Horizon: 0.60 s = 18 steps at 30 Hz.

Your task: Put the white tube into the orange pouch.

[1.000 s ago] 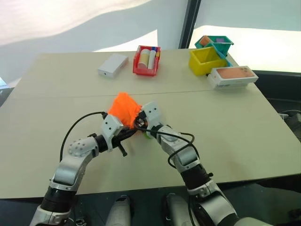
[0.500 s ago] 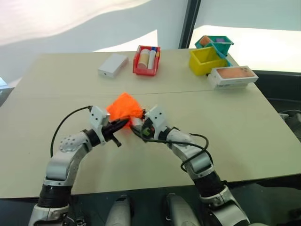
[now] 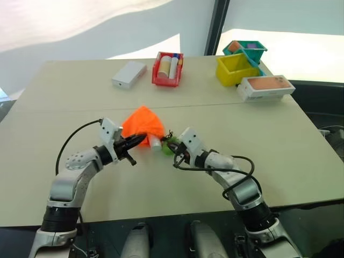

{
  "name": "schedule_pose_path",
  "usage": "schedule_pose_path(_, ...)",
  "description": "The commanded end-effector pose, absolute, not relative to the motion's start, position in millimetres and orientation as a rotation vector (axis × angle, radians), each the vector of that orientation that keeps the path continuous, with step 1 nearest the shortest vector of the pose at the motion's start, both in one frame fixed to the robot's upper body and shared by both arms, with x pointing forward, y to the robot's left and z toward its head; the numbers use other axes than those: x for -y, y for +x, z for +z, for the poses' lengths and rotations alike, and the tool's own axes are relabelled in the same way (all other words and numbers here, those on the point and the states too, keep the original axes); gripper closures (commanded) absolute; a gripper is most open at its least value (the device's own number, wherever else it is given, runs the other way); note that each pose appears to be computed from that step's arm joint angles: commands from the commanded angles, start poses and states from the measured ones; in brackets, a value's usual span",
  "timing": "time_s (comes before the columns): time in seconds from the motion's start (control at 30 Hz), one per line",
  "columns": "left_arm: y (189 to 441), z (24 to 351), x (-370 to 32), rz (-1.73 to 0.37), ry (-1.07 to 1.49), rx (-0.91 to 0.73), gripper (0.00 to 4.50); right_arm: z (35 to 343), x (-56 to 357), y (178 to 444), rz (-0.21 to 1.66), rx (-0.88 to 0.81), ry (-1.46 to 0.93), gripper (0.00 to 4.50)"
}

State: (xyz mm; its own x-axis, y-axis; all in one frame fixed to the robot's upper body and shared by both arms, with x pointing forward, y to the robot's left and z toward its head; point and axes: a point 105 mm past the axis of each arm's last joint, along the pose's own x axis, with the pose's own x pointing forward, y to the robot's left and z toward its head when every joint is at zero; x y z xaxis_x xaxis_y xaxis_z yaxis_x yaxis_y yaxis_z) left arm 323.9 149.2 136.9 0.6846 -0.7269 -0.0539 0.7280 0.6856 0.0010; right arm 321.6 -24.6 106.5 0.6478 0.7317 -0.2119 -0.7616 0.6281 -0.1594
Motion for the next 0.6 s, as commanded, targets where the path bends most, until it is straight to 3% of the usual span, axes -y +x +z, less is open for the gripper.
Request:
schedule_pose_path(0.03,324.7,147.7,-152.8,-0.817,0.033,-0.015,4.5,115.9,9.0,313.2,0.919,-0.098,-0.233,4.45)
schedule_pose_path(0.17,323.6,145.5,-153.4,-0.817,0.031,-0.021,4.5,116.4,-6.0,312.5,0.956,-0.096,-0.2,4.45)
schedule_pose_path(0.43,314.6,138.8,-150.2,-0.845,0.052,-0.045,4.5,118.6,-17.8,343.0,0.822,-0.023,-0.205,4.45)
schedule_pose_path(0.6,305.9,129.7,-149.5,-0.868,0.081,-0.079,4.5,121.3,-33.3,347.6,0.813,0.009,-0.183,4.45)
